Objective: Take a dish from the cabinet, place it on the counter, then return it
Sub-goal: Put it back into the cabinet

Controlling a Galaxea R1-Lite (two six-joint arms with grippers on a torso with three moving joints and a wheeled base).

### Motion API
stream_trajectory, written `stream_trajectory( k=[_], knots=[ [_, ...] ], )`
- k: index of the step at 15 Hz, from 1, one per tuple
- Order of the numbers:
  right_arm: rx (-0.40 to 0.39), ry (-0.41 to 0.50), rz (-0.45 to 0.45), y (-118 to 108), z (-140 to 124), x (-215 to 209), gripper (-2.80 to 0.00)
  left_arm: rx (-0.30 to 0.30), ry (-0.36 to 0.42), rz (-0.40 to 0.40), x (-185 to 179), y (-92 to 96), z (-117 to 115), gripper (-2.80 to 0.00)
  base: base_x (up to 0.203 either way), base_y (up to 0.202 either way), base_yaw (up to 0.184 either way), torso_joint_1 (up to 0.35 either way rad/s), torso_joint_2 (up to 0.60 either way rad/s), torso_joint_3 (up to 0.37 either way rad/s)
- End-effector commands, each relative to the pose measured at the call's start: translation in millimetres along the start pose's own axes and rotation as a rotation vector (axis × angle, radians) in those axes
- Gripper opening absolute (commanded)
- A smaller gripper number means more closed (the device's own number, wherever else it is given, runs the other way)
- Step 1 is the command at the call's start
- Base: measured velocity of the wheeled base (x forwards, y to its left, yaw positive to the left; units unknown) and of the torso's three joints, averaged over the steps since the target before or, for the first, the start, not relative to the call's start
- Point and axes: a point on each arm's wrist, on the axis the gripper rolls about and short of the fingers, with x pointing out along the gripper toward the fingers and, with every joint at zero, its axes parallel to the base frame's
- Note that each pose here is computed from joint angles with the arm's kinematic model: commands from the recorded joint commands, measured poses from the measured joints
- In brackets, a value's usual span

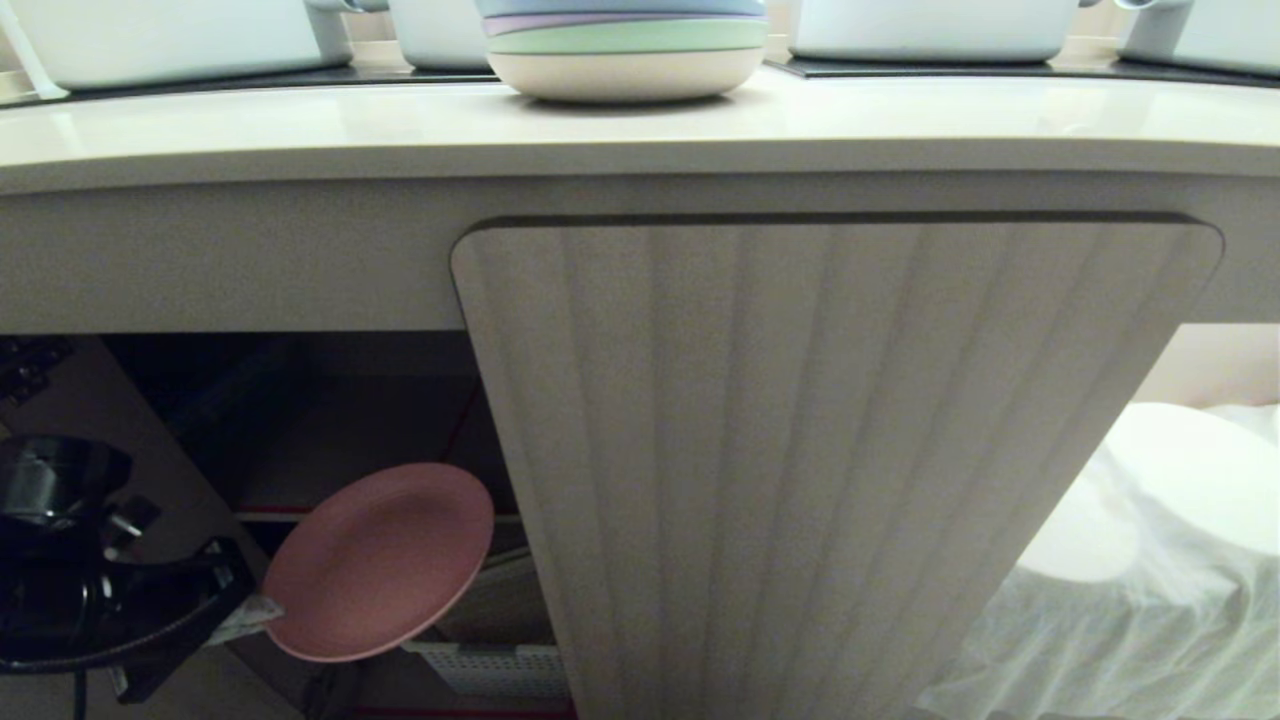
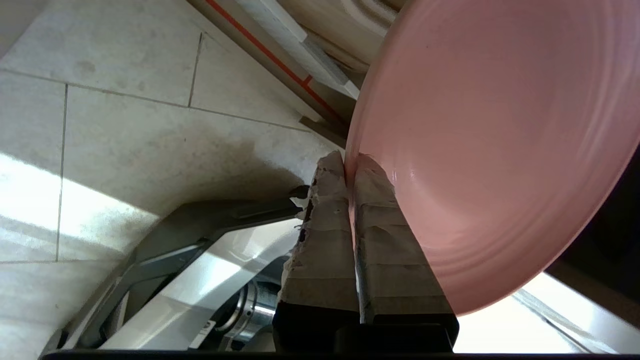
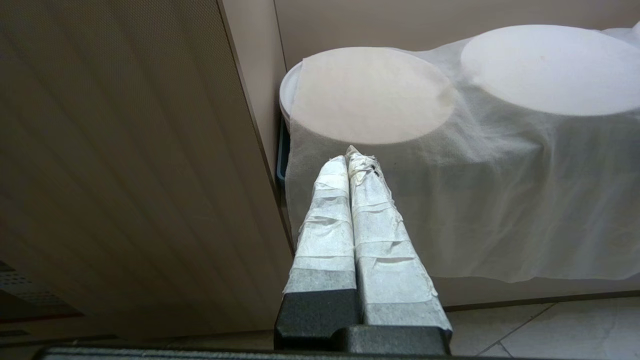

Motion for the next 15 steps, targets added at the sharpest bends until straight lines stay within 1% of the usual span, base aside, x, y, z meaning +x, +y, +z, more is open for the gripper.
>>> stream_trajectory(
  k=[1, 3, 7, 10, 15],
  knots=[
    [0.001, 0.0, 0.0, 0, 0, 0, -2.8, -0.026, 0.018, 0.011, 8, -0.8, 6, -2.8, 0.0, 0.0, 0.0, 0.0, 0.0, 0.0],
    [0.001, -0.001, 0.0, 0, 0, 0, -2.8, -0.058, 0.016, 0.011, 11, -3.2, 11, -2.8, 0.0, 0.0, 0.0, 0.0, 0.0, 0.0],
    [0.001, -0.001, 0.0, 0, 0, 0, -2.8, -0.068, 0.023, 0.017, 18, -5.2, 18, -2.8, 0.0, 0.0, 0.0, 0.0, 0.0, 0.0],
    [0.001, -0.001, 0.0, 0, 0, 0, -2.8, -0.051, 0.033, 0.02, 24, -8.8, 20, -2.8, 0.0, 0.0, 0.0, 0.0, 0.0, 0.0],
    [0.001, -0.001, 0.0, 0, 0, 0, -2.8, -0.025, 0.023, 0.004, 32, -22.4, 31, -2.8, 0.0, 0.0, 0.0, 0.0, 0.0, 0.0]
  ],
)
